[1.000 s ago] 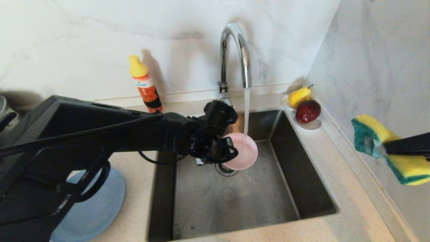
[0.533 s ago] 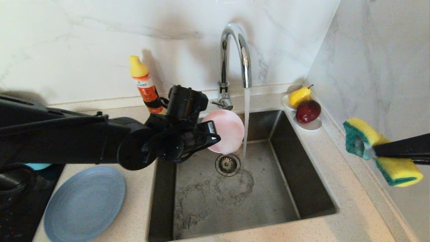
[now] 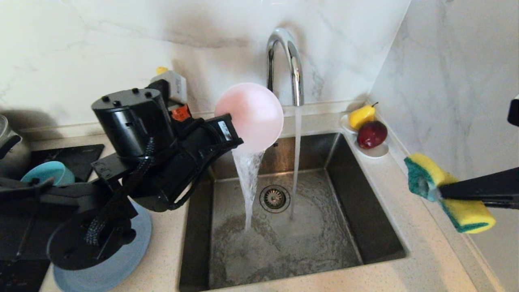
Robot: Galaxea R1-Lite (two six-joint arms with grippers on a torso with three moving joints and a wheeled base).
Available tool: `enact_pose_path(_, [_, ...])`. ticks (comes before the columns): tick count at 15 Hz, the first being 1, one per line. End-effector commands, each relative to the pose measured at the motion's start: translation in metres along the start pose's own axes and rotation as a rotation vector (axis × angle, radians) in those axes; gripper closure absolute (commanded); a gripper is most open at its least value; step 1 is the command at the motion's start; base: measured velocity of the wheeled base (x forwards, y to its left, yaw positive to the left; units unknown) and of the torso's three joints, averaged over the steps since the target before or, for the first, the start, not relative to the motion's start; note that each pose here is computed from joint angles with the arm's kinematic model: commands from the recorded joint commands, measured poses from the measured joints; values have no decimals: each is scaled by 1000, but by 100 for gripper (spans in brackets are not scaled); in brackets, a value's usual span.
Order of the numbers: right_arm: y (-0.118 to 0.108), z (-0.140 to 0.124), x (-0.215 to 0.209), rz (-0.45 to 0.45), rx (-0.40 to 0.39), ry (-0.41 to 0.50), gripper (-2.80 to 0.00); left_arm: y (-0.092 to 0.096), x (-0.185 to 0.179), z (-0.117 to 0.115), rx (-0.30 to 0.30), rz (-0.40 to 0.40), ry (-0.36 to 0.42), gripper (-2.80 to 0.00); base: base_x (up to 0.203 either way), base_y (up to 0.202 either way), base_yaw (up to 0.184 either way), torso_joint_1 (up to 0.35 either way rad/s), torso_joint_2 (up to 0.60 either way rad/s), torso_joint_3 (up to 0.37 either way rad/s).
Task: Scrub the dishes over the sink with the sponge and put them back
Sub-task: Rinse the bowl
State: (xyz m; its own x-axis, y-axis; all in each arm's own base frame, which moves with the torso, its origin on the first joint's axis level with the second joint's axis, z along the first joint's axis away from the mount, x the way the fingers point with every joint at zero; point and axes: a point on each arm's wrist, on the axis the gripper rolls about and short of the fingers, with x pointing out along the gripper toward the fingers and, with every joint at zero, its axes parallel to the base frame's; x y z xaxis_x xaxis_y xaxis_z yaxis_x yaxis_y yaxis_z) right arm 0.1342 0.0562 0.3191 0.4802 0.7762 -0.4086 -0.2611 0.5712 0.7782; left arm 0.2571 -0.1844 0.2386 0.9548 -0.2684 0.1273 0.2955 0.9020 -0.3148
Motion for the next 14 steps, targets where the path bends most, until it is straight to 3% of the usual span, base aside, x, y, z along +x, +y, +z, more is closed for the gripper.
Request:
enact_pose_path(1, [-2,0,2,1,7,6,0,0,-10,15,-18,-31,-118,0,0,0,0,0,0,0])
enact_pose_path(5, [-8,-2,6,-14,23,21,0,-3,-16,31,-45,-99,-239,0,0,0,0,0,0,0])
enact_pose_path(8, [-12,-1,9,-26,37,21,0,-5,-20,41,-21,-136,-321,0,0,0,0,0,0,0])
enact_pose_path(11, [-16,1,14,-33,48,34,0,-5,-24,47,-11,-151,-386,0,0,0,0,0,0,0])
enact_pose_path(14, [-13,5,14,-29,40,27,0,-5,-27,50,-14,-168,-402,0,0,0,0,0,0,0])
